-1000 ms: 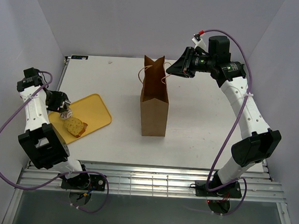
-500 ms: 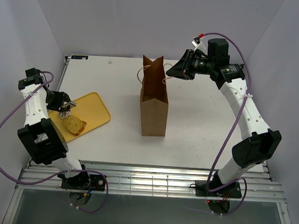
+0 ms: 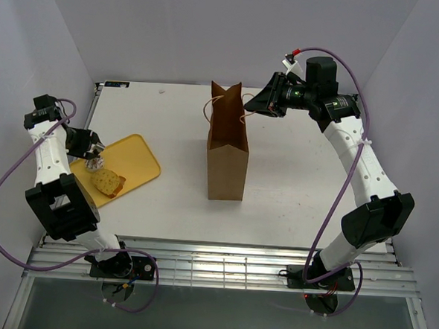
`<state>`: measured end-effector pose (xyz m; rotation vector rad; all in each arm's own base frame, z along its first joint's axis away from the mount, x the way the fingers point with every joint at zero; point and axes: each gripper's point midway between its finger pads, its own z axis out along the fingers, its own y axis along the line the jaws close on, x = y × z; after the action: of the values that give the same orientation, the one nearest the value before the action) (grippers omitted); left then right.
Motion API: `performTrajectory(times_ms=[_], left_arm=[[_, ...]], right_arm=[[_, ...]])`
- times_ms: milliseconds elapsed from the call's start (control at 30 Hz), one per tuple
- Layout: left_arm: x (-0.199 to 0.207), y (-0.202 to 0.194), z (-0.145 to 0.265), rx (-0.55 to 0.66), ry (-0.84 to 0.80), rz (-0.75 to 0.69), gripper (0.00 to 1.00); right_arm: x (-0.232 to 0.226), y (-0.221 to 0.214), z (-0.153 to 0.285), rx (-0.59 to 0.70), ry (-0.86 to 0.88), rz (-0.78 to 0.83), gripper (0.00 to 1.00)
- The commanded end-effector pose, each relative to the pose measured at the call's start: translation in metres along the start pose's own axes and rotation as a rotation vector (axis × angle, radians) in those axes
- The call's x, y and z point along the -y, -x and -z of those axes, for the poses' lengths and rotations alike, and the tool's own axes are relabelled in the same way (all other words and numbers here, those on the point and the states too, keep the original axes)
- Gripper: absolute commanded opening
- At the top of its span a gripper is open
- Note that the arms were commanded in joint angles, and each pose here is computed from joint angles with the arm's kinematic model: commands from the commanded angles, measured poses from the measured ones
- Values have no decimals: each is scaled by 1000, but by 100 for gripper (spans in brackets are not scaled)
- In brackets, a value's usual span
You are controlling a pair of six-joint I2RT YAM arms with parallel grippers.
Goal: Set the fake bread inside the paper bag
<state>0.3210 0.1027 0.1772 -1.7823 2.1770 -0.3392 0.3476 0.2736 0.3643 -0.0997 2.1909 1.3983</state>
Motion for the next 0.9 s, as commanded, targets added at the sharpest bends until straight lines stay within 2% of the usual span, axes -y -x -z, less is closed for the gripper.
performTrajectory(times_ms=[0, 867], left_arm=[[12, 7, 24, 63, -71, -8, 47], [-6, 10, 18, 78, 22, -14, 50]], right_arm=[[-19, 7, 12, 48, 40, 48, 23], [-17, 9, 13, 47, 49, 46, 23]])
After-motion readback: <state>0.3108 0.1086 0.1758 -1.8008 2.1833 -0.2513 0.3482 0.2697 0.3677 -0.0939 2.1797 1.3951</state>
